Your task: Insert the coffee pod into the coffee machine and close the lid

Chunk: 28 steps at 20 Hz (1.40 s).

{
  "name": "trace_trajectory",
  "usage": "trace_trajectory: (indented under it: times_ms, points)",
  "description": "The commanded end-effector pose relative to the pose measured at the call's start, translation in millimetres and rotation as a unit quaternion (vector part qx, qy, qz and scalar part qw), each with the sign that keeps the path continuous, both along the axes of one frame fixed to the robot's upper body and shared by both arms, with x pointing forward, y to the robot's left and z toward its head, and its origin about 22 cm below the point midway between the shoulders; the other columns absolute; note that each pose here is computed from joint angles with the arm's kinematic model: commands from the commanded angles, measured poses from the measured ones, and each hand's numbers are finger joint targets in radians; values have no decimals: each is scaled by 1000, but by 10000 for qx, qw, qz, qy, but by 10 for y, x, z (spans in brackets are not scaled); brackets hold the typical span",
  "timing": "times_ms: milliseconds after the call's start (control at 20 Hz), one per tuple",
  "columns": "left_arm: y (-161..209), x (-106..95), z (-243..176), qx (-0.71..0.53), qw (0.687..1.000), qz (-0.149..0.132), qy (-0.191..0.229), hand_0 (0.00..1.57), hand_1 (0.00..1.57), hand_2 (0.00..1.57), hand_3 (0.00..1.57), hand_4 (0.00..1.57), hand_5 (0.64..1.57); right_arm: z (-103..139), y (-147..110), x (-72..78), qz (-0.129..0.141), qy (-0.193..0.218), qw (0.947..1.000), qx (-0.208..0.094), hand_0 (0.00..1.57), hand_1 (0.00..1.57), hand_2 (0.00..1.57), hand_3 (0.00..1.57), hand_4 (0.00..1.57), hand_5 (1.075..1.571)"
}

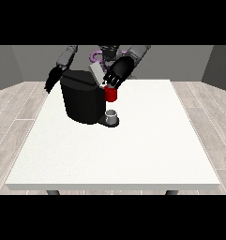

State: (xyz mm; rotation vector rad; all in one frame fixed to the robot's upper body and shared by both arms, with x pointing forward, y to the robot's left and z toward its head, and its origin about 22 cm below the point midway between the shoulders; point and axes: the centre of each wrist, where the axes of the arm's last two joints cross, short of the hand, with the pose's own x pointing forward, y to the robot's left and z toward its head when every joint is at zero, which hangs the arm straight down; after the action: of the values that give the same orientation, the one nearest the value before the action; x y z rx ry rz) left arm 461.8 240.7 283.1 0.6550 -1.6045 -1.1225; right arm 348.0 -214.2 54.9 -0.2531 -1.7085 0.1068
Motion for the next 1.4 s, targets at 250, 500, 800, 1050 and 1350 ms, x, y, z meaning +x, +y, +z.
trace_trajectory:
  times_ms: [250, 500, 800, 1050, 1350]
  points:
    - [-239, 20, -219, 518, 9985, 33, -166, 1216, 1216, 1228, 1104, 0, 1571, -1, 126, 18, -60, 176, 9998, -59, 0, 0, 0, 0, 0, 1571]
    - [138, -24, 49, 796, 9952, 163, -541, 1160, 1160, 1178, 1050, 0, 1571, 203, -32, 88, -73, -260, 9996, -25, 0, 0, 0, 0, 0, 1571]
    - [141, 6, -12, 386, 9973, 211, -589, 1110, 1110, 1129, 973, 0, 1571, 135, 192, 19, 12, -139, 9999, -17, 0, 0, 0, 0, 0, 1571]
    - [-33, -9, 165, 296, 9936, 99, -1088, 1247, 1247, 1211, 957, 0, 1571, 244, 61, 125, 44, -362, 9993, -87, 0, 0, 0, 0, 61, 1571]
    - [-35, -7, 86, 379, 9942, -117, -1005, 1232, 1232, 1211, 967, 0, 1571, 73, 32, 88, -117, -93, 9999, -53, 0, 0, 0, 0, 109, 1571]
